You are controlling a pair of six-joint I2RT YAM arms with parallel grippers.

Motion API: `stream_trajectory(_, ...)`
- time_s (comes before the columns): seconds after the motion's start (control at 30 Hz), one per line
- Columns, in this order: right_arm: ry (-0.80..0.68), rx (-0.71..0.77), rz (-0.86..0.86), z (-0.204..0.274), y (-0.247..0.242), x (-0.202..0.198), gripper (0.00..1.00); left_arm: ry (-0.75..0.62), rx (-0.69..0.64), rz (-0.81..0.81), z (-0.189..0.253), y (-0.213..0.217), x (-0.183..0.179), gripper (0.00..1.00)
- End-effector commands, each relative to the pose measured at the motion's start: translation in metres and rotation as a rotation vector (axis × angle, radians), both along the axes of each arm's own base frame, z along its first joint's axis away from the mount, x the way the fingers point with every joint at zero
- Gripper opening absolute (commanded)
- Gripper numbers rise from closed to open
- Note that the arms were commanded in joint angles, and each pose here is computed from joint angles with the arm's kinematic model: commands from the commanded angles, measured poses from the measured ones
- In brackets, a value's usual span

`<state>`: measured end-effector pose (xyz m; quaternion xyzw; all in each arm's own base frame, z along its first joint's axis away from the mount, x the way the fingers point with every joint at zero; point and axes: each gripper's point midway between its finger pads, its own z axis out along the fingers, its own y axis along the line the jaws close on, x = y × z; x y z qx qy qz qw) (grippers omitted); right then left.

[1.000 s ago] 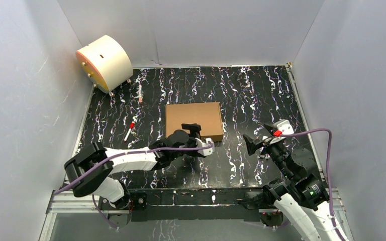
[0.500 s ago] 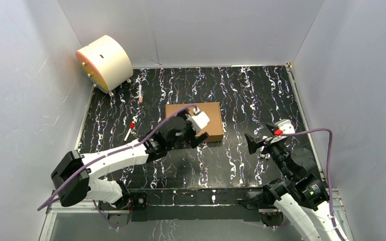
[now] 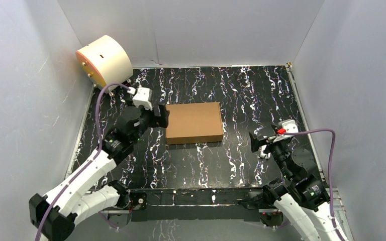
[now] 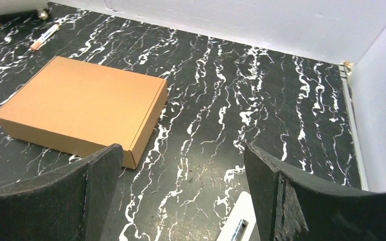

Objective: Fold the paper box

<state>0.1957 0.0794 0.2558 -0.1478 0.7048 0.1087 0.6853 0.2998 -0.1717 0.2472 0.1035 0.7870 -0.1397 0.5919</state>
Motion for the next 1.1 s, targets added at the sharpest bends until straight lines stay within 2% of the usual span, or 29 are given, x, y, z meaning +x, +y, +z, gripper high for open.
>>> stream_trajectory(0.0,-0.043,0.06,-0.123,0.015,-0.022,0.0,0.99,0.027,-0.078,0.159,-0.003,0.041,-0.013,0.98)
stream_trajectory(0.13,-0.065,0.08,-0.169,0.019,-0.032,-0.001,0.99,-0.035,-0.146,0.269,0.01,0.078,-0.029,0.98)
stream_trajectory(0.37,-0.067,0.081,-0.205,0.021,-0.039,-0.001,0.99,-0.218,-0.25,0.3,0.052,0.12,-0.083,0.98)
stream_trajectory(0.6,-0.059,0.107,-0.205,0.022,-0.039,-0.002,0.99,-0.356,-0.316,0.303,0.069,0.144,-0.118,0.97)
stream_trajectory(0.73,-0.067,0.114,-0.222,0.023,-0.043,-0.003,0.99,-0.391,-0.347,0.276,0.073,0.146,-0.129,0.97)
stream_trajectory(1.07,-0.055,0.105,-0.245,0.02,-0.045,-0.001,0.99,-0.376,-0.338,0.32,0.066,0.153,-0.129,0.97)
